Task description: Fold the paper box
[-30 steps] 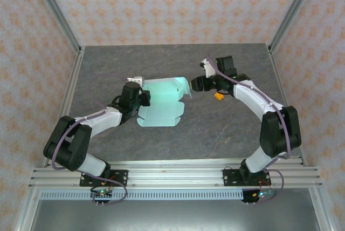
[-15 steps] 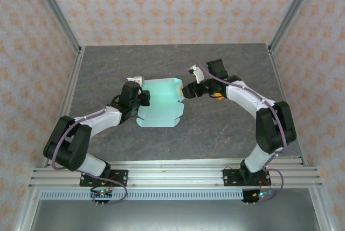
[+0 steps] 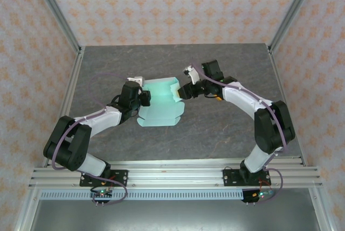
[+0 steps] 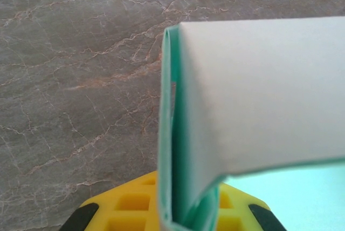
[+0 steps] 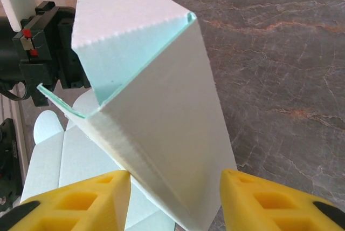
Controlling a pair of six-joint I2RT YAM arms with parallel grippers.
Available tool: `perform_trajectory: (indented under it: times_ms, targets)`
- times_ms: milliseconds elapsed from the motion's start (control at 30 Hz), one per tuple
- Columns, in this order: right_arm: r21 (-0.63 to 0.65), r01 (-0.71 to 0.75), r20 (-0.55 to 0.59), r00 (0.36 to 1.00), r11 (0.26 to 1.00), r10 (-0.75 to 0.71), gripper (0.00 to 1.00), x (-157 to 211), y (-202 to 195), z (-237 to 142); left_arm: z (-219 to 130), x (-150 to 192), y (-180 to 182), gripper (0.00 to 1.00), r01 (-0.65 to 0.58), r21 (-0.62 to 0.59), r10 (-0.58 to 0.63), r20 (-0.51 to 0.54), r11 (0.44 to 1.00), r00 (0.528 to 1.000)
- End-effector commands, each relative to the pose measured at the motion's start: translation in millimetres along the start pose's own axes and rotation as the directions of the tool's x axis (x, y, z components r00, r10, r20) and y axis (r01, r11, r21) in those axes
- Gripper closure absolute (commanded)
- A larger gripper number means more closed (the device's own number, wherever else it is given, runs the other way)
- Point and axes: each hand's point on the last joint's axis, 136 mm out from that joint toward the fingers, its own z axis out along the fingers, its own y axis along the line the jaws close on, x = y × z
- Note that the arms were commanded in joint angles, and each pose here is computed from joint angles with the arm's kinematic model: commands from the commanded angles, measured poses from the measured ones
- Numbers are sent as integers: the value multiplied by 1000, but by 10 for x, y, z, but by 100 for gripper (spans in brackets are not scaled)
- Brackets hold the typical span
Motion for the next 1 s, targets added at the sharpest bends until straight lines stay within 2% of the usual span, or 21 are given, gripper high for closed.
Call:
perform_trajectory:
  times_ms: [0, 167, 400, 567, 733, 967]
  targets:
    - [32, 55, 60, 997, 998, -56, 54, -210, 14, 15, -72, -215, -185, 100, -6, 65, 3, 44, 998, 999]
    - [148, 69, 79, 994, 987, -81, 57, -289, -57, 41, -73, -218, -202, 100, -8, 70, 5, 41, 997, 999]
    - [358, 106, 92, 985, 928, -149, 63, -362, -105, 73, -61, -202, -210, 100, -5, 70, 3, 32, 998, 999]
    - [521, 79, 103, 983, 850, -154, 65, -407, -224, 60, -56, -194, -230, 100, -4, 76, 2, 27, 997, 1000]
    - [609, 55, 111, 982, 792, -153, 65, -424, -282, 93, -54, -189, -239, 100, -5, 77, 3, 26, 997, 1000]
    - [726, -46, 175, 978, 687, -118, 74, -513, -398, 30, -49, -168, -243, 100, -7, 75, 6, 19, 997, 1000]
